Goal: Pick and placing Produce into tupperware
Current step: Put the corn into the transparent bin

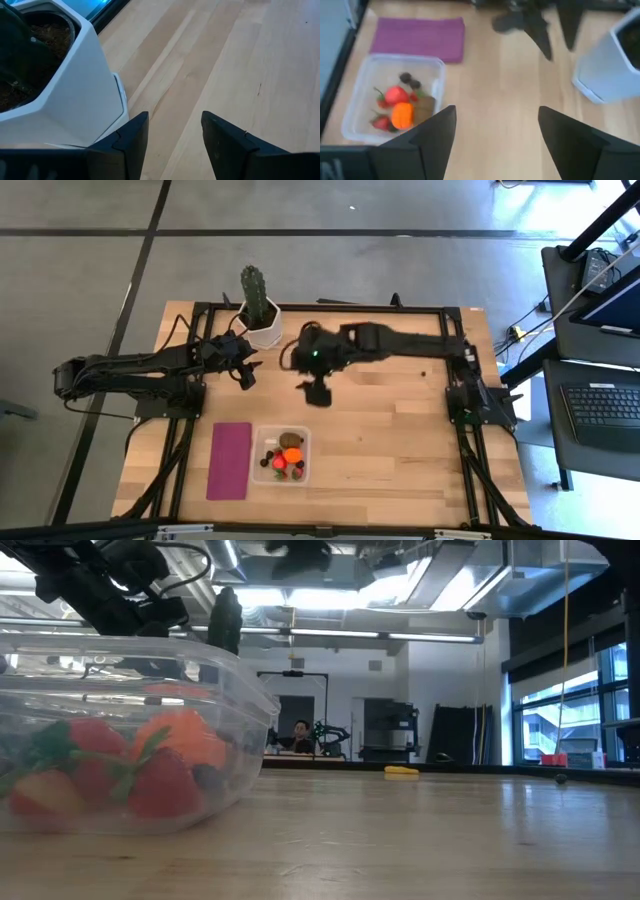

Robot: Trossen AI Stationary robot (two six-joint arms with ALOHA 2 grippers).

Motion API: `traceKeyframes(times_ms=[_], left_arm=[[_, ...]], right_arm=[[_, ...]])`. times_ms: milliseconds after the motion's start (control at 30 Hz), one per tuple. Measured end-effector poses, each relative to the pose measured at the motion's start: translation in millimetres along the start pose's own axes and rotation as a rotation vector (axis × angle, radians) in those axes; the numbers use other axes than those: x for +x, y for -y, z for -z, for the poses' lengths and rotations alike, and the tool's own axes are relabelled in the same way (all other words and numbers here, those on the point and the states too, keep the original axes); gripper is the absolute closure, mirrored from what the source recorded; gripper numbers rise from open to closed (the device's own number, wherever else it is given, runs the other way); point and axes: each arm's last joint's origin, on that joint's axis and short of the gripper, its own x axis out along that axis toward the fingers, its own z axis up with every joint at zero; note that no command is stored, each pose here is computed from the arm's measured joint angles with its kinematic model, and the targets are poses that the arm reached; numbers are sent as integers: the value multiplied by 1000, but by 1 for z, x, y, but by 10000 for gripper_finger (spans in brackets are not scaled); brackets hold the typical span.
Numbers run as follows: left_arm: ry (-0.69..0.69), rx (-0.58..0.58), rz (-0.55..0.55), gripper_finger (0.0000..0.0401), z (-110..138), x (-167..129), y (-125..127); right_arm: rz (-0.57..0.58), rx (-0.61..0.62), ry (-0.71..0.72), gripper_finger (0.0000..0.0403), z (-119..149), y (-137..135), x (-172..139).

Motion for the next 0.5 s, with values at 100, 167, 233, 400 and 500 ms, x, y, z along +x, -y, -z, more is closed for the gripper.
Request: traceKeyframes(times_ms=[100, 167, 233, 400, 500], left_arm=[[0, 0, 0, 225, 0, 0, 0], [-1, 0, 0, 225, 0, 0, 0], [-1, 0, 0, 225, 0, 0, 0], [1, 2, 0, 225, 0, 0, 0], [1, 2, 0, 225, 0, 0, 0]], right_arm=[[31, 34, -21, 121, 12, 25, -12], [62, 59, -38, 121, 24, 45, -18], [86, 95, -61, 121, 38, 64, -21], [136, 224, -80, 121, 81, 112, -39], [197, 303, -118, 121, 111, 138, -45]])
